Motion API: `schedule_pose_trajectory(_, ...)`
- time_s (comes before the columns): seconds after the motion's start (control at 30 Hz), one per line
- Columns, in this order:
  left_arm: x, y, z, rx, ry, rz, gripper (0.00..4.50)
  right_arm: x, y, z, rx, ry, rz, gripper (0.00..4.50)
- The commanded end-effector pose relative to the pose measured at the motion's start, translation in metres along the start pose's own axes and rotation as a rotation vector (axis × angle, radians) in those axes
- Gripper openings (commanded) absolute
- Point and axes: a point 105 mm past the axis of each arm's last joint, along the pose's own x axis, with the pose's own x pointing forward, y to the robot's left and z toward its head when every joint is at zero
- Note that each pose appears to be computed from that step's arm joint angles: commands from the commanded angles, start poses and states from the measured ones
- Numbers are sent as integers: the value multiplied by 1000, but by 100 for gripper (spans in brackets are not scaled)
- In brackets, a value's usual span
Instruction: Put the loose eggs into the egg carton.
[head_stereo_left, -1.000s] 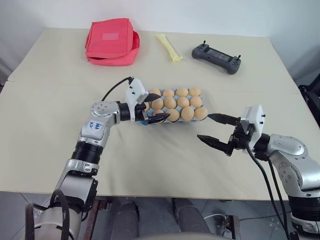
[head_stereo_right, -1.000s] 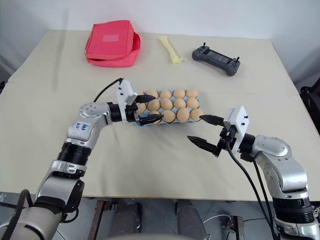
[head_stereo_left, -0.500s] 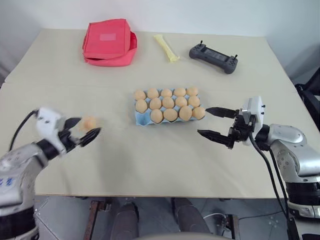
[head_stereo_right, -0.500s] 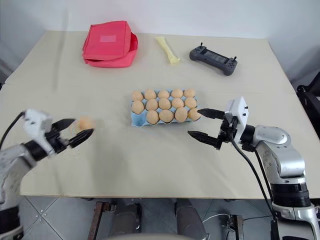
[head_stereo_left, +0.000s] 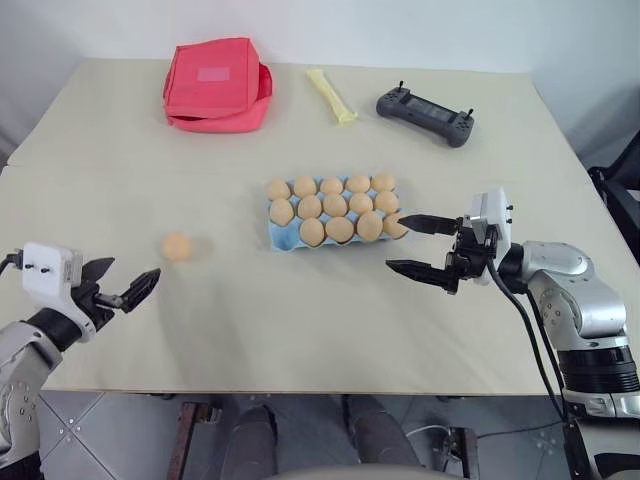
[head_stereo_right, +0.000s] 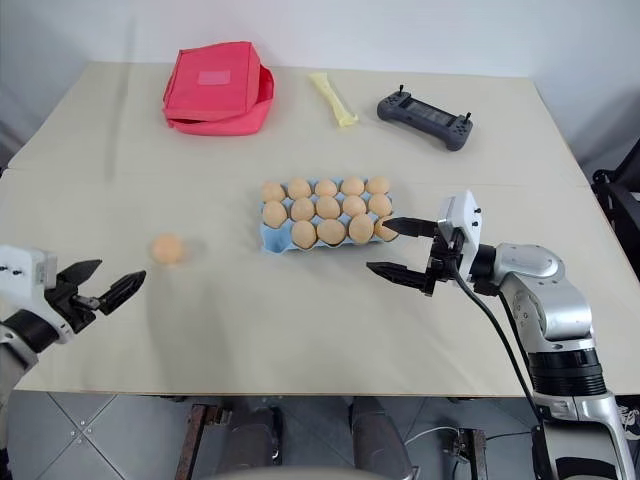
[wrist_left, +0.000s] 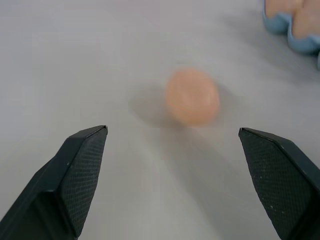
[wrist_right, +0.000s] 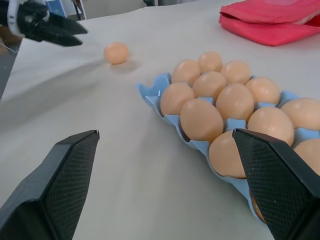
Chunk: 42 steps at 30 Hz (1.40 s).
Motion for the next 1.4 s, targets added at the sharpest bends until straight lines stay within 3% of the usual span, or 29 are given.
schedule_pose_trajectory(0.03, 22, -3, 7, 48, -10, -42, 449, -1, 2, 12, -57, -23, -3, 450)
schedule_pose_trajectory(0.33, 65, -19, -13, 66, 76, -177, 449, -9, 6, 12, -64, -16, -34, 450)
schedule_pose_trajectory(0.53, 66, -21, -13, 77, 80, -192, 265, -15, 9, 10, -60, -9, -51, 450)
schedule_pose_trajectory(0.57, 65, -22, -11, 88, 74, -197, 218, -15, 9, 10, -60, -9, -52, 450)
schedule_pose_trajectory(0.63, 65, -25, -4, 108, 51, -215, 183, -16, 9, 9, -59, -9, -54, 450)
schedule_pose_trajectory(0.77, 68, -41, 20, 137, -27, -290, 182, -15, 9, 9, -62, -9, -55, 450)
schedule_pose_trajectory(0.87, 78, -71, 44, 148, -105, -414, 182, -13, 7, 11, -69, -16, -58, 450)
schedule_pose_trajectory(1.0, 94, -104, 58, 161, -140, -545, 182, -12, 7, 12, -71, -21, -68, 450)
schedule_pose_trajectory(1.2, 123, -151, 56, 193, -127, -741, 182, -16, 9, 10, -70, -27, -114, 450)
schedule_pose_trajectory(1.4, 141, -163, 47, 232, -83, -796, 182, -24, 12, 9, -72, -20, -162, 450)
